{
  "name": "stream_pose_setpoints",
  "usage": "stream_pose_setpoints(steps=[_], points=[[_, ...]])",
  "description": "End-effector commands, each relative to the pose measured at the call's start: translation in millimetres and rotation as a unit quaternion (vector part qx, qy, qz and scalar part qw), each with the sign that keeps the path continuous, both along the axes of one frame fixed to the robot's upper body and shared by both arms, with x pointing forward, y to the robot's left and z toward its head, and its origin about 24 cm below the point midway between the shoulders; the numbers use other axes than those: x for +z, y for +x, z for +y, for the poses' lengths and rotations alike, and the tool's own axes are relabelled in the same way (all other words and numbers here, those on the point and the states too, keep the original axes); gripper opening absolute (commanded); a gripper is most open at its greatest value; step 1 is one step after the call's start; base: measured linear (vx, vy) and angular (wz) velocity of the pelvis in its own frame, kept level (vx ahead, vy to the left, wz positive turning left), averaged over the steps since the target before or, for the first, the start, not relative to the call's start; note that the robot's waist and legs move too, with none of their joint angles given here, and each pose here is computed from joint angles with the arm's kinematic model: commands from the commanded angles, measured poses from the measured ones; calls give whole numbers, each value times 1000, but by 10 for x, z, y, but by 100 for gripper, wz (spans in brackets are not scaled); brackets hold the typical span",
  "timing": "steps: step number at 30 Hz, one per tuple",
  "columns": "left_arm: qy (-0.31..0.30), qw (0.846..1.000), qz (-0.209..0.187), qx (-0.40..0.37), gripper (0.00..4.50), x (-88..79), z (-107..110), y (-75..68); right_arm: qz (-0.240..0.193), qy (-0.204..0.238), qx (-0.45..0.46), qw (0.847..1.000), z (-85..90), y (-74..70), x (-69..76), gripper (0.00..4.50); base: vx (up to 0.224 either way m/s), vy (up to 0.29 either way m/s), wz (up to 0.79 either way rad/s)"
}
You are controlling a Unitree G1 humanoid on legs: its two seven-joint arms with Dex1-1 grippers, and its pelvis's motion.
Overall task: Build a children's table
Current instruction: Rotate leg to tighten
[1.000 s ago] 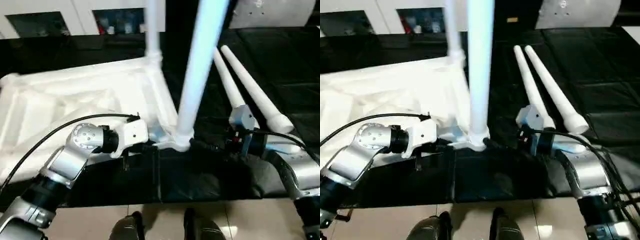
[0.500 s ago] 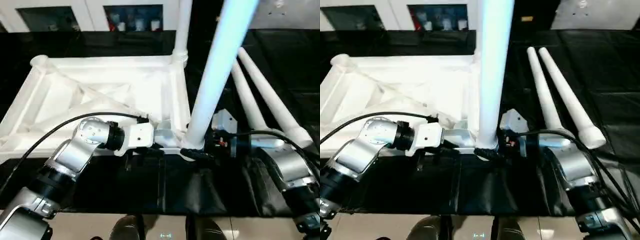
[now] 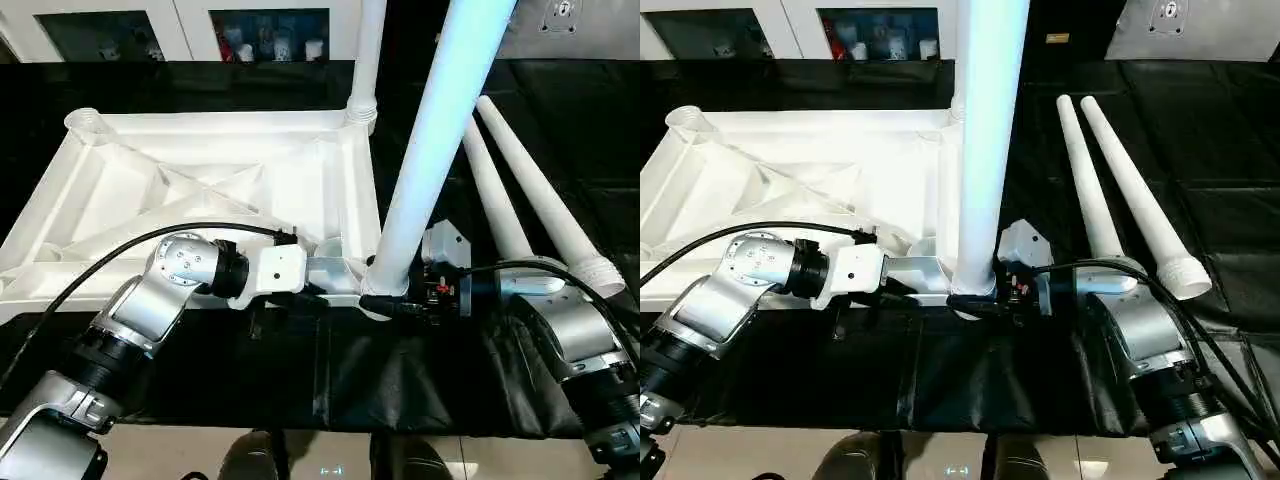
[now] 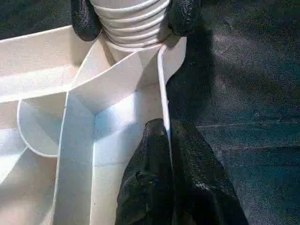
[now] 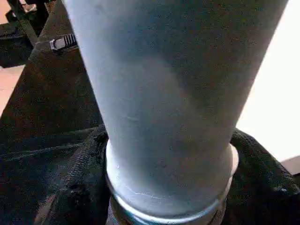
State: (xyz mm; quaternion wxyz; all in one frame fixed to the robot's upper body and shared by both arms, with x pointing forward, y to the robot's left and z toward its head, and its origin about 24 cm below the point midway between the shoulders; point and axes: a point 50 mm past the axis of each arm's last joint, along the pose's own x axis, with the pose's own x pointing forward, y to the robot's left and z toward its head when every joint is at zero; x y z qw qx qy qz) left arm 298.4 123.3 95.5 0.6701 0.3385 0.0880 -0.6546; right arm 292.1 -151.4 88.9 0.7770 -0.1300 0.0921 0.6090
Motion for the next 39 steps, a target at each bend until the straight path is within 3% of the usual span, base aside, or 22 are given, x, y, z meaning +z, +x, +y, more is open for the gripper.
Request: stream_pose_setpoints(steps=[1, 7, 10, 16, 17, 22, 27, 35, 36, 39], points=[[37, 999, 33, -3, 0, -184, 34, -57, 20, 14, 9, 1000, -5, -43, -17, 279, 0, 0, 0], [-14, 996, 48, 68, 0, -163, -3, -54, 47, 31, -21, 998, 71, -142, -162, 279, 0, 0, 0], [-59, 986, 52, 146, 0, -130, -90, -72, 43, 61, -113, 991, 237, -145, -271, 279, 0, 0, 0], [-106, 962, 46, 248, 0, -92, -316, -122, 52, 108, -231, 965, 535, -109, -353, 279, 0, 0, 0], [-127, 950, 43, 283, 0, -61, -443, -135, 50, 120, -276, 952, 645, -76, -369, 279, 0, 0, 0], [-156, 939, 33, 303, 0, -4, -744, -193, 56, 145, -350, 924, 788, -6, -370, 278, 0, 0, 0], [-132, 948, 25, 287, 0, -45, -703, -208, 42, 152, -366, 917, 681, 16, -339, 336, 0, 0, 0], [-110, 956, 24, 271, 0, -96, -510, -183, -3, 135, -347, 928, 451, 0, -292, 397, 0, 0, 0], [-100, 959, 26, 265, 0, -136, -422, -163, -12, 143, -320, 936, 325, -21, -237, 423, 0, 0, 0], [-83, 965, 22, 247, 0, -175, -290, -126, -23, 130, -265, 955, 143, -72, -173, 444, 0, 0, 0]])
